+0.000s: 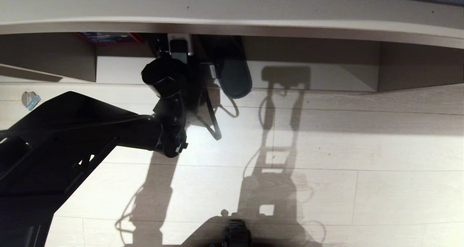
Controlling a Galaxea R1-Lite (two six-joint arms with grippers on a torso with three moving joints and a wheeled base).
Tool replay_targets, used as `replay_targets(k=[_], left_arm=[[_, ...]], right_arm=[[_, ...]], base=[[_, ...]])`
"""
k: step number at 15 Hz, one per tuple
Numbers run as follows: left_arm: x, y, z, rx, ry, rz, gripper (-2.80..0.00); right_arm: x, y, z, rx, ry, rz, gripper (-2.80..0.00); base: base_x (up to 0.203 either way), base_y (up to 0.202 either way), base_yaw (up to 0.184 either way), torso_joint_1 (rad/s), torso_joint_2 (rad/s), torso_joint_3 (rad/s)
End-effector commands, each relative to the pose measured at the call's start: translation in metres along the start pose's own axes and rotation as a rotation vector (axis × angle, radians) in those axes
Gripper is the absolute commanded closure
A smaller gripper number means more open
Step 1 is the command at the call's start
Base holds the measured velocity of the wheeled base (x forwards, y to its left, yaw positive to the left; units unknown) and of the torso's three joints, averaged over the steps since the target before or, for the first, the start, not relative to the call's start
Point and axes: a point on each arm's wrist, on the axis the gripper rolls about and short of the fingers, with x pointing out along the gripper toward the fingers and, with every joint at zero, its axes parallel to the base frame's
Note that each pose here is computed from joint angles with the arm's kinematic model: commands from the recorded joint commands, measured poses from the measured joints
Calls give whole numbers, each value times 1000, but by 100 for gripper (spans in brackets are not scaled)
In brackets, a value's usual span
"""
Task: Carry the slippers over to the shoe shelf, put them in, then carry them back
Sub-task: Place the slippers into the shoe cabinet, then pick up the slippers in the shoe cabinet
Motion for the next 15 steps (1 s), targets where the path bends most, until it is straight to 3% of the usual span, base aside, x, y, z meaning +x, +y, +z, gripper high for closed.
replay_targets(k=[1,6,15], left_arm=[[-9,6,12,2,1,1,-280],[-34,13,11,6,15,-32,-280],[-36,13,48,-89,-76,-90,-280]], right_arm=[[0,0,0,-1,1,0,0],[0,0,0,-1,2,0,0],[0,0,0,-1,2,1,0]], base=[[0,0,0,0,0,0],[0,0,0,0,0,0],[0,0,0,0,0,0]])
